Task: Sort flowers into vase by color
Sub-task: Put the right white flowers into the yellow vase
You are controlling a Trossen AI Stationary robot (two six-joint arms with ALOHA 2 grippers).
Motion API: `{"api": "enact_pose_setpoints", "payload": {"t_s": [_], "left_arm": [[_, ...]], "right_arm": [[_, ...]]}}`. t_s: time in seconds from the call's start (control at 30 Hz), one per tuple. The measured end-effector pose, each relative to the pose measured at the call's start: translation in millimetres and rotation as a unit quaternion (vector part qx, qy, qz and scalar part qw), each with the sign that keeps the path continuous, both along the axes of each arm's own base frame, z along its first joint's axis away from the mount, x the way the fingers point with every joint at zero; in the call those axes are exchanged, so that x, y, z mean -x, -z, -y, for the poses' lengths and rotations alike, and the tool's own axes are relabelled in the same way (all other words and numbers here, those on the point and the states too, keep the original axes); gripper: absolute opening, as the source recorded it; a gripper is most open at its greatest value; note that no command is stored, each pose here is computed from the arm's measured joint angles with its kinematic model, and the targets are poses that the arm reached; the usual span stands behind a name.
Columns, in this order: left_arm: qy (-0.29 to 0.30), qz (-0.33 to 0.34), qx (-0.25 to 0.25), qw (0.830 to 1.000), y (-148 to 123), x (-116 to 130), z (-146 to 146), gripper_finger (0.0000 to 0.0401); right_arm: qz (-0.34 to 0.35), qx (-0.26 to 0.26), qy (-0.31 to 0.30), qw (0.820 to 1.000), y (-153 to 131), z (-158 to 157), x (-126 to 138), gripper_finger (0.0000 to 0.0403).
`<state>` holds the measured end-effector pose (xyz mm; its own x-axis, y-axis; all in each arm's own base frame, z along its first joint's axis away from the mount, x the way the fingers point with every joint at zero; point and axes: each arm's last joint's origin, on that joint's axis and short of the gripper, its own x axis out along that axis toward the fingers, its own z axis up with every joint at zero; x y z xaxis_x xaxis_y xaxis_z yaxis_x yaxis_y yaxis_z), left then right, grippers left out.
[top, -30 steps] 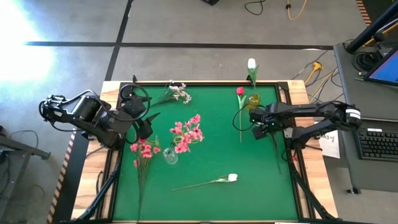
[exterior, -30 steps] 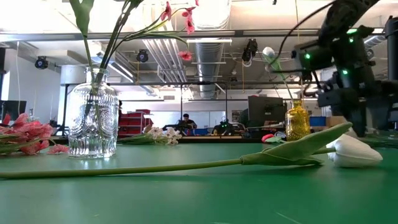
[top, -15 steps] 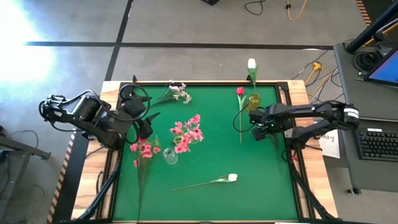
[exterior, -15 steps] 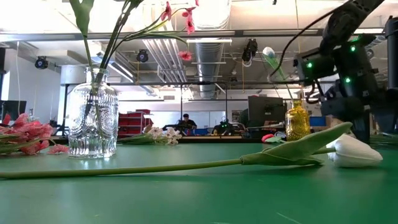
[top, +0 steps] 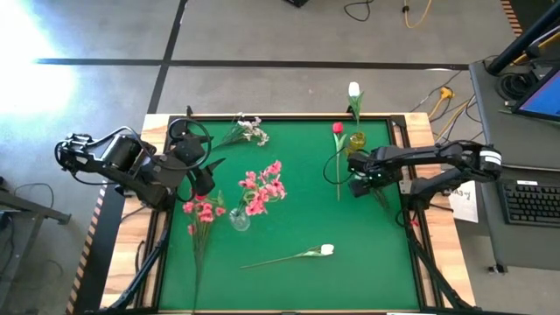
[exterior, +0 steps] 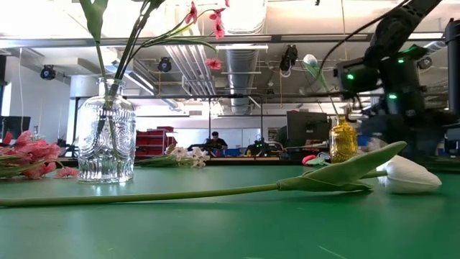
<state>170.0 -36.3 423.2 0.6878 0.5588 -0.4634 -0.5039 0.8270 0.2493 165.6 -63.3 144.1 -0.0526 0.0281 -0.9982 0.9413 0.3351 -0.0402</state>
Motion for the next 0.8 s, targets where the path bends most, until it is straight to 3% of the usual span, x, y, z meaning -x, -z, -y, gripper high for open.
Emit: {"api": "enact_pose_setpoints", "payload": {"t_s": [0.23,0.43,0.6,0.8], "left_arm": [[0.000,-0.001,0.000,1.000,0,0,0,0.0285],[0.000,-0.001,0.000,1.000,0,0,0,0.0285],[0.000,-0.001,0.000,1.000,0,0,0,0.0285],[0.001,-0.002,-0.001,1.000,0,0,0,0.0285]], "right_arm": [[0.017,0.006,-0.005,1.000,-1,1,-4,0.0115],[0.015,0.005,-0.013,1.000,-2,1,-3,0.0050],[0.033,-0.003,-0.015,0.999,-6,0,-2,0.0024],[0.100,-0.003,-0.020,0.995,-26,-4,4,0.0023]]}}
